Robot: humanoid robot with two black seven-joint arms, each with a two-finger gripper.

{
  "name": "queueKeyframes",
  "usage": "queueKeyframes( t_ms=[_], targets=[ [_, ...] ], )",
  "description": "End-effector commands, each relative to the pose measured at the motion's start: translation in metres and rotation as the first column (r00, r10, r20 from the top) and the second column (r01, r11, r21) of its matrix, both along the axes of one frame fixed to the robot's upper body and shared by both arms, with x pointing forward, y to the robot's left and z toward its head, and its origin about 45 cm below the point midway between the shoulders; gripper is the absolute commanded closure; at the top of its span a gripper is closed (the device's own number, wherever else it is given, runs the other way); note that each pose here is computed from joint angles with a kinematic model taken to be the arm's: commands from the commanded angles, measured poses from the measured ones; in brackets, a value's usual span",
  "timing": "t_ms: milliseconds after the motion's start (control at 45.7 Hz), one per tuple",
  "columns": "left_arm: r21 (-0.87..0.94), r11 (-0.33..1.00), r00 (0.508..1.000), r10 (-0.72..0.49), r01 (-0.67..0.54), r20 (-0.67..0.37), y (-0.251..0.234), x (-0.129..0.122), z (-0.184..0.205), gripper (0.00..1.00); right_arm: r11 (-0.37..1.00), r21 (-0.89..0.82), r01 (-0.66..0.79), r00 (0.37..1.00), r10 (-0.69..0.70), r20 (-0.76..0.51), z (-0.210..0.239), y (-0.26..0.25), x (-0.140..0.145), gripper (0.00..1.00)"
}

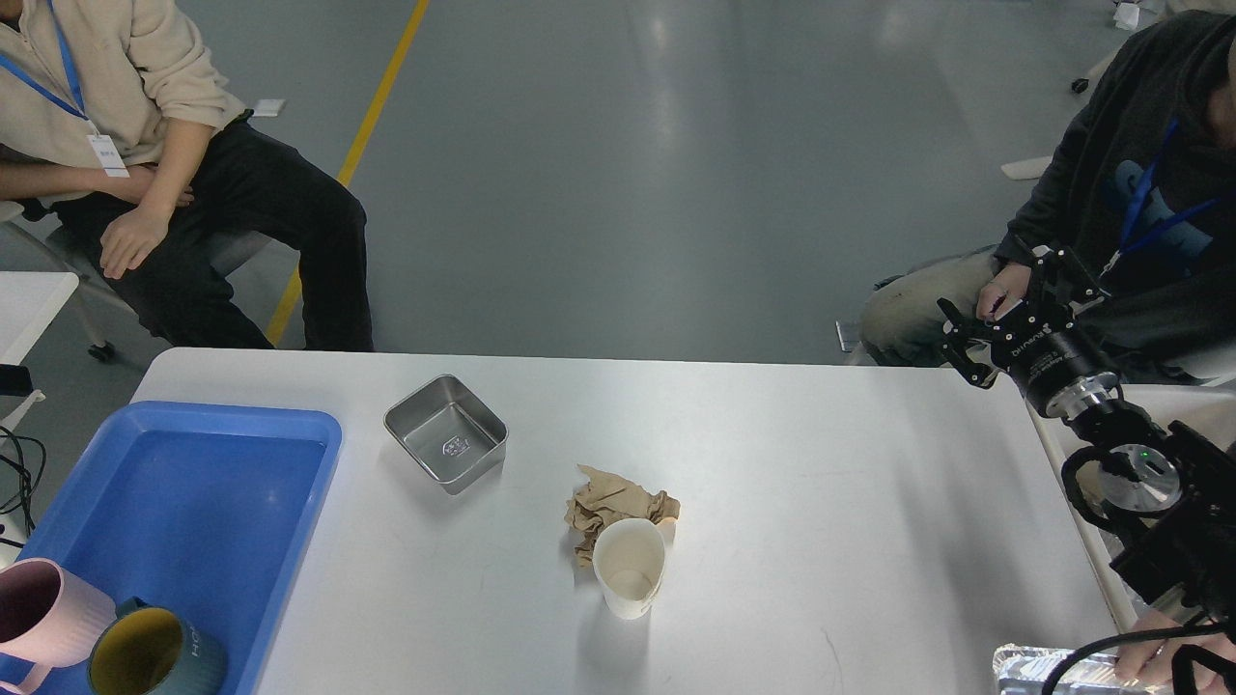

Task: Tidy desktop
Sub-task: 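Set the green mug down in the blue tray and release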

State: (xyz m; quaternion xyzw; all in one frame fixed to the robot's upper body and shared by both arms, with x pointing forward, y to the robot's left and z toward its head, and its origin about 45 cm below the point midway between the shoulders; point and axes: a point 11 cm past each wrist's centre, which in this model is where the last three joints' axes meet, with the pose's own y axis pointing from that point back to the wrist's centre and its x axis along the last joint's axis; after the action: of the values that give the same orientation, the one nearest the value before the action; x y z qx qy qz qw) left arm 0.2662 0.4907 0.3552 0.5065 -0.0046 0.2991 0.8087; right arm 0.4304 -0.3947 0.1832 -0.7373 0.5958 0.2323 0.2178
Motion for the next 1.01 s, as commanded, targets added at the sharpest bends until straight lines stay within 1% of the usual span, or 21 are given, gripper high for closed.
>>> queueKeyframes(
  t_ms=[0,284,569,984],
  targets=[
    [-0.012,1.000,1.000,-0.007,0.007,0.007,-0.004,0.001,0.002,0.04,1.000,0.000,0.000,1.000,0.000,-0.003,-0.001,0.000,-0.001,0.00],
    [-0.030,0.999,0.999,-0.009,0.010,0.033,-0.006,0.005,0.008,0.03,1.000,0.000,0.000,1.000,0.000,-0.003,-0.001,0.000,-0.001,0.00],
    [-0.029,0.999,0.999,0.026,-0.025,0.041,0.004,0.006,0.009,0.03,1.000,0.000,-0.001,1.000,0.001,-0.002,-0.001,0.000,0.000,0.00],
    [-0.030,0.999,0.999,0.027,-0.025,0.038,0.004,0.006,0.008,0.03,1.000,0.003,-0.019,1.000,0.019,0.016,0.005,0.005,0.002,0.00]
  ],
)
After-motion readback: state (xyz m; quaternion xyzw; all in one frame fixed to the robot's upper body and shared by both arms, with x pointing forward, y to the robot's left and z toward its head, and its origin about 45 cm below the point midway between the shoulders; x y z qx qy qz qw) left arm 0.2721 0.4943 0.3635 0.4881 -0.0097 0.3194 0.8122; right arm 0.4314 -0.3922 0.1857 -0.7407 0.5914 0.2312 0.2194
